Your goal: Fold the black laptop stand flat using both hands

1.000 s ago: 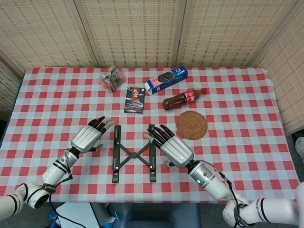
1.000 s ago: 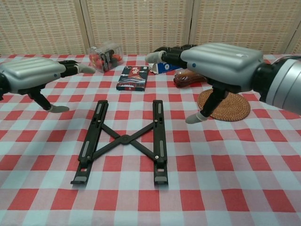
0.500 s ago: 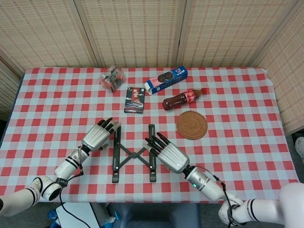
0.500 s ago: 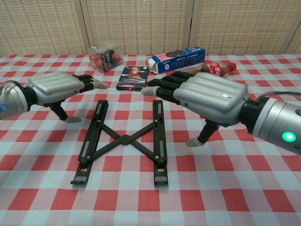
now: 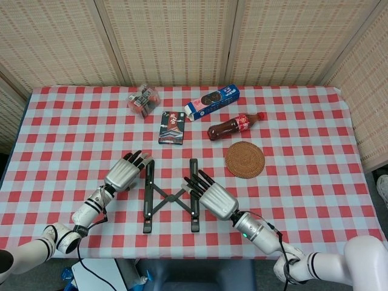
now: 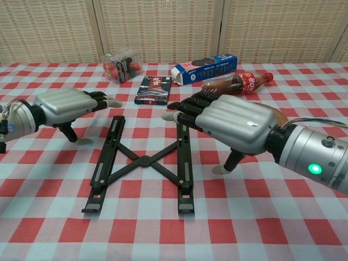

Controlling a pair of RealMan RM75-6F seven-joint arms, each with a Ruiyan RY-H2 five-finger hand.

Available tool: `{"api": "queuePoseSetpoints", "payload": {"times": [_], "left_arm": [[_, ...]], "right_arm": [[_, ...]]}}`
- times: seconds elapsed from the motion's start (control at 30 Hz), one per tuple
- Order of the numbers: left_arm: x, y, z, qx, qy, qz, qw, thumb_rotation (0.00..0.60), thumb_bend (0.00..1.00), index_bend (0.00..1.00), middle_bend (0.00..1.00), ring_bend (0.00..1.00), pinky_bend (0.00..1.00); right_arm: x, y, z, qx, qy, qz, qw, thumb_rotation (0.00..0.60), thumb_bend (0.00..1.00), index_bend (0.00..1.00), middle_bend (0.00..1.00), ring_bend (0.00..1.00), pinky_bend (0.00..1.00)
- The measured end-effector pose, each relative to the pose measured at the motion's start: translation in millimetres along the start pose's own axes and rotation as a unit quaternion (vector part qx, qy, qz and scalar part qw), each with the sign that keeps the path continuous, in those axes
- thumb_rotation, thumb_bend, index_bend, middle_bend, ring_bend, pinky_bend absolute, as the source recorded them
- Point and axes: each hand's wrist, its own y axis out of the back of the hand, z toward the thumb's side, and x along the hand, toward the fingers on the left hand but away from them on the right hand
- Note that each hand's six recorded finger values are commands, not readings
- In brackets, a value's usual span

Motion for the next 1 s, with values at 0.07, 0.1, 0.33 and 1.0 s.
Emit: {"api": "queuePoseSetpoints", "payload": {"times": [0.07,0.1,0.33,1.0], "left_arm": [[0.9,-0.7,0.7,0.000,0.000,0.000,1.0000,0.600,0.25,0.00,0.00,0.00,0.17],[1.1,-1.2,1.1,0.000,-0.001,-0.001,1.0000,0.600,0.25,0.00,0.00,0.00,0.17],[2.1,-2.7,2.8,-0.009,0.001,-0.001,1.0000,0.600,0.25,0.00,0.00,0.00,0.17],[2.1,-5.0,5.8,-0.033,0.004,-0.001,0.9995,0.600,0.25,0.00,0.00,0.00,0.17]], "right_arm": [[-1.8,-2.3,0.5,0.003,0.000,0.000,1.0000,0.600,0.00,0.00,0.00,0.00,0.00],[-3.3,-4.2,1.0,0.004,0.000,0.001,1.0000,0.600,0.00,0.00,0.00,0.00,0.00],[-12.4,-14.7,5.9,0.011,0.002,0.001,0.9999,0.600,0.00,0.00,0.00,0.00,0.00],[-30.8,-23.9,17.1,0.021,0.007,-0.018,0.9996,0.600,0.00,0.00,0.00,0.00,0.00]]}}
